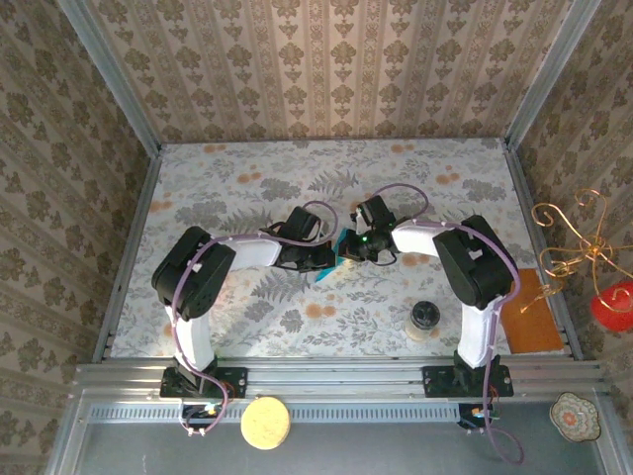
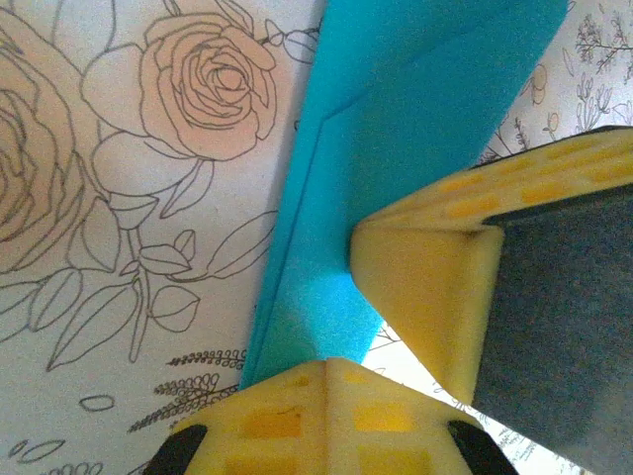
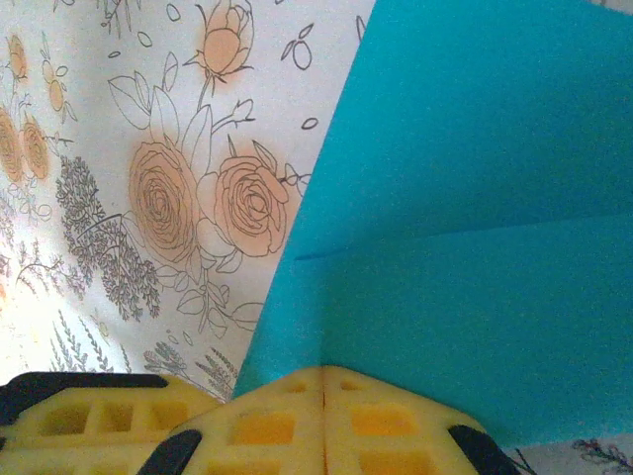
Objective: Fold a paper plane with a square sheet of paper (pick it up from the middle)
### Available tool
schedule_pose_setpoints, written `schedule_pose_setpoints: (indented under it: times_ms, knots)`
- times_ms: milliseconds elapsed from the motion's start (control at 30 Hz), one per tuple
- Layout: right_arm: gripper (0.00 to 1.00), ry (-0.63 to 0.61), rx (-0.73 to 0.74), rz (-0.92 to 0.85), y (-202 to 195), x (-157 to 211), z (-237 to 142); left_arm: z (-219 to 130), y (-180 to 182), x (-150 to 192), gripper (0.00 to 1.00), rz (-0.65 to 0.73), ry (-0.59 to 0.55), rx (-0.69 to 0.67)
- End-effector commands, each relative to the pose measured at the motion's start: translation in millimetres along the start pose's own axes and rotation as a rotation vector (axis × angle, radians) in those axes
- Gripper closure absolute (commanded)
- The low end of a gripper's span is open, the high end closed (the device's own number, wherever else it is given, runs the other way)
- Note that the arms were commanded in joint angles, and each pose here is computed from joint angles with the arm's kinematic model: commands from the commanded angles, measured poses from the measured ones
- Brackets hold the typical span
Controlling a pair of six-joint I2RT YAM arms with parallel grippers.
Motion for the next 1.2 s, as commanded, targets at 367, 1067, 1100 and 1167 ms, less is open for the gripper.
schedule_pose_setpoints:
  times_ms: [367, 1067, 1100, 1167]
  knots:
    - [0.92, 0.144, 0.093, -0.001, -26, 22, 15, -8, -3, 1, 0.93, 0.055, 0.054, -0.010]
    - [0.92, 0.217, 0.144, -0.008, -37, 27, 19, 1, 24, 8, 0.97, 0.033, 0.114, -0.118]
    - [0.92, 0.220, 0.154, -0.007, -39, 27, 19, 0, 26, 11, 0.97, 0.031, 0.121, -0.121]
    - [0.93, 0.226, 0.167, -0.006, -40, 28, 18, -3, 28, 16, 0.98, 0.031, 0.131, -0.119]
Point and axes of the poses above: each hand's point on the last joint's axis, 136 mm out from that joint toward the fingers, its own z axis out along the fingers, its own y axis along the line the jaws close on, x = y × z, the point moved 6 cm from there along -z, back along the fingers, and after that the axes turned 15 degrees about -z, right-handed, at the moved point
